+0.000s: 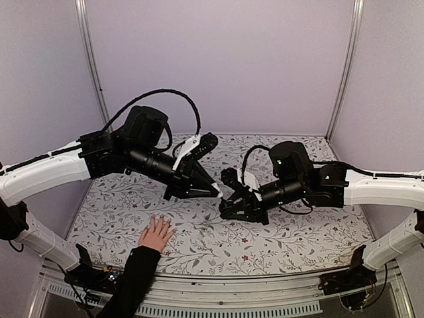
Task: Paint the nails
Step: Remove the nail polish, then paint the nail polish on the nail.
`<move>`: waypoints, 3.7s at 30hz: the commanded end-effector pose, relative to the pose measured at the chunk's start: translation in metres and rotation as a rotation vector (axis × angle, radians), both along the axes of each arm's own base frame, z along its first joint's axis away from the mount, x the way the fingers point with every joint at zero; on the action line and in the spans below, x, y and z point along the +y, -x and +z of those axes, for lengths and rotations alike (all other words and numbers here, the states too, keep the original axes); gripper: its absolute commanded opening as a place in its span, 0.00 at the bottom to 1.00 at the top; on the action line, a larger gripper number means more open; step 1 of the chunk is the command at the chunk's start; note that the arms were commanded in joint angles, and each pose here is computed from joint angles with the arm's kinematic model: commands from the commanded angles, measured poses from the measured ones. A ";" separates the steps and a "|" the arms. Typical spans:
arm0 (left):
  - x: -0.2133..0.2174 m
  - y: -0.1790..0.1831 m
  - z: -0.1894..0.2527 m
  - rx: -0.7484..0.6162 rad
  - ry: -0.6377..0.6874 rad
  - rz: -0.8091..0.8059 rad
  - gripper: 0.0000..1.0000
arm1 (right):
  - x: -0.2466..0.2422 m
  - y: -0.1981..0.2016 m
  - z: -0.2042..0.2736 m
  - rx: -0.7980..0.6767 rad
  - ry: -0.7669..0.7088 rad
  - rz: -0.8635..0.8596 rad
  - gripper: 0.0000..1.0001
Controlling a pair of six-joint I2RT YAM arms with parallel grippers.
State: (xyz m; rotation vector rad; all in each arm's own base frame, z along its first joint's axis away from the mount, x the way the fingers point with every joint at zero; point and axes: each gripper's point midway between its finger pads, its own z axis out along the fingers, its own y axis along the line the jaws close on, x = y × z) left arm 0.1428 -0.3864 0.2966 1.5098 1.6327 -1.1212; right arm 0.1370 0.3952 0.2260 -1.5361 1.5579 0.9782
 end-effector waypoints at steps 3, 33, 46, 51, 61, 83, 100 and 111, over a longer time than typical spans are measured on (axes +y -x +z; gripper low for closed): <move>-0.004 0.015 0.012 0.002 0.034 -0.069 0.00 | 0.006 -0.002 0.017 -0.034 -0.036 0.000 0.00; 0.073 -0.068 0.001 0.076 -0.057 0.467 0.00 | -0.018 -0.020 0.032 -0.003 -0.136 -0.073 0.00; 0.138 -0.088 -0.092 0.250 -0.347 0.899 0.00 | -0.036 -0.045 0.053 0.021 -0.226 -0.151 0.00; 0.145 -0.097 -0.125 0.292 -0.456 0.985 0.00 | -0.045 -0.058 0.059 0.031 -0.247 -0.195 0.00; 0.152 -0.117 -0.160 0.333 -0.540 1.008 0.00 | -0.064 -0.080 0.063 0.044 -0.272 -0.267 0.00; 0.133 -0.109 -0.163 0.267 -0.393 0.680 0.00 | -0.085 -0.085 0.054 0.081 -0.290 -0.264 0.00; 0.164 -0.118 -0.150 0.283 -0.392 0.812 0.00 | -0.093 -0.092 0.049 0.111 -0.285 -0.259 0.00; 0.181 -0.126 -0.135 0.295 -0.254 1.010 0.00 | -0.104 -0.094 0.048 0.061 -0.289 -0.331 0.00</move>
